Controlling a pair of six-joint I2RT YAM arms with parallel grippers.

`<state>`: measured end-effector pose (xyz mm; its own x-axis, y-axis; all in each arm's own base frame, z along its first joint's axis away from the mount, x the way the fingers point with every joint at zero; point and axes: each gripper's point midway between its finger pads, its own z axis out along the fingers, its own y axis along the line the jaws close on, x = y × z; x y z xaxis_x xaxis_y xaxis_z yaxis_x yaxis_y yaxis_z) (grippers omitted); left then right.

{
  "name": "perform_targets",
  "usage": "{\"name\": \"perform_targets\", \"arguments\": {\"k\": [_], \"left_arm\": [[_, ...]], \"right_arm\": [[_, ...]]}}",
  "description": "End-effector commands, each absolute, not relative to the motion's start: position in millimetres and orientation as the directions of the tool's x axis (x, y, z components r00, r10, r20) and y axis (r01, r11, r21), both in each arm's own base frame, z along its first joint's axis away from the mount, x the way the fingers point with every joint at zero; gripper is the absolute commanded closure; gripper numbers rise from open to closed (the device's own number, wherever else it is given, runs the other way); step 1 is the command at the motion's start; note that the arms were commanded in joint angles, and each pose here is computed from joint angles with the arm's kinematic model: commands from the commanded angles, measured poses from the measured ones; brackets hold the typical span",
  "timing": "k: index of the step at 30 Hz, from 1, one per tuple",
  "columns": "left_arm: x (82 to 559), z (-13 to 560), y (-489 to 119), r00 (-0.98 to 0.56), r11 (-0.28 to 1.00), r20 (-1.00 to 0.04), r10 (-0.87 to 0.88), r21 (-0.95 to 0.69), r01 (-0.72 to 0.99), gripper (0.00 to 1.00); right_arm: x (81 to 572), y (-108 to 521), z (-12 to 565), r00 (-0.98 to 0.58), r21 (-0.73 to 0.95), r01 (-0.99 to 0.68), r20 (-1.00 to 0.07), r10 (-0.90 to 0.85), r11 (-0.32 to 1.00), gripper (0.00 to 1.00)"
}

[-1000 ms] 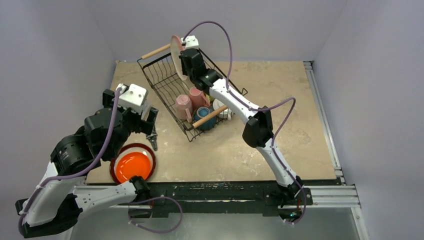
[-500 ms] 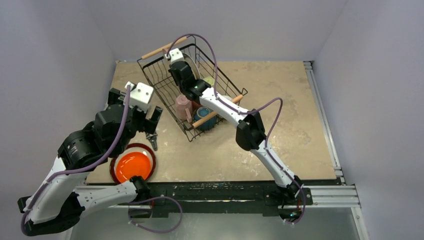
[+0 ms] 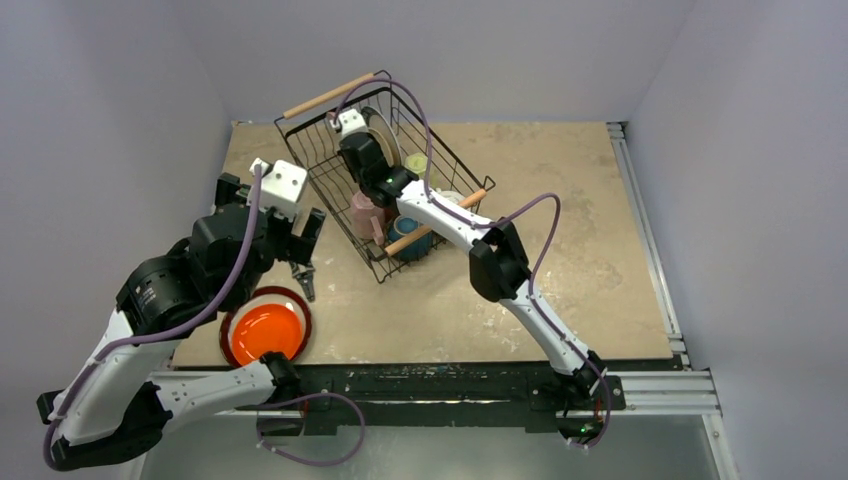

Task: Load the mixed dishes into the dish rack

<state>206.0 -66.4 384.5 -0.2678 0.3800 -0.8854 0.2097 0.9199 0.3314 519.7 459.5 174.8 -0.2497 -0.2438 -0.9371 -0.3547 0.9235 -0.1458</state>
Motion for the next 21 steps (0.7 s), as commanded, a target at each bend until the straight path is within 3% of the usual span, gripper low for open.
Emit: {"name": "perform_targets", "arguments": {"k": [1, 6, 11, 21], "left_arm": [[208, 397, -65, -0.247, 0.936, -0.907, 0.341, 0.302, 0.183, 0.0], [207, 396, -61, -0.254, 0.938, -0.906, 0.338, 0.302, 0.169, 0.0], [207, 397, -62, -0.259, 0.942, -0.909, 0.327, 0.291, 0.168, 0.0], [210, 381, -81, -0.336, 0.975, -0.92, 0.203, 0.159, 0.155, 0.0]], "right_arm": [[531, 456, 250, -0.127, -0.012, -0.299, -0.99, -0.053, 0.954, 0.75], [529, 451, 264, -0.124, -0.001, -0.279, -0.992, -0.037, 0.96, 0.48], [520, 440, 298, -0.122, 0.033, -0.266, -0.993, 0.0, 0.963, 0.32], [458, 401, 374, -0.216, 0.133, -0.34, -0.975, 0.06, 0.931, 0.16]]}}
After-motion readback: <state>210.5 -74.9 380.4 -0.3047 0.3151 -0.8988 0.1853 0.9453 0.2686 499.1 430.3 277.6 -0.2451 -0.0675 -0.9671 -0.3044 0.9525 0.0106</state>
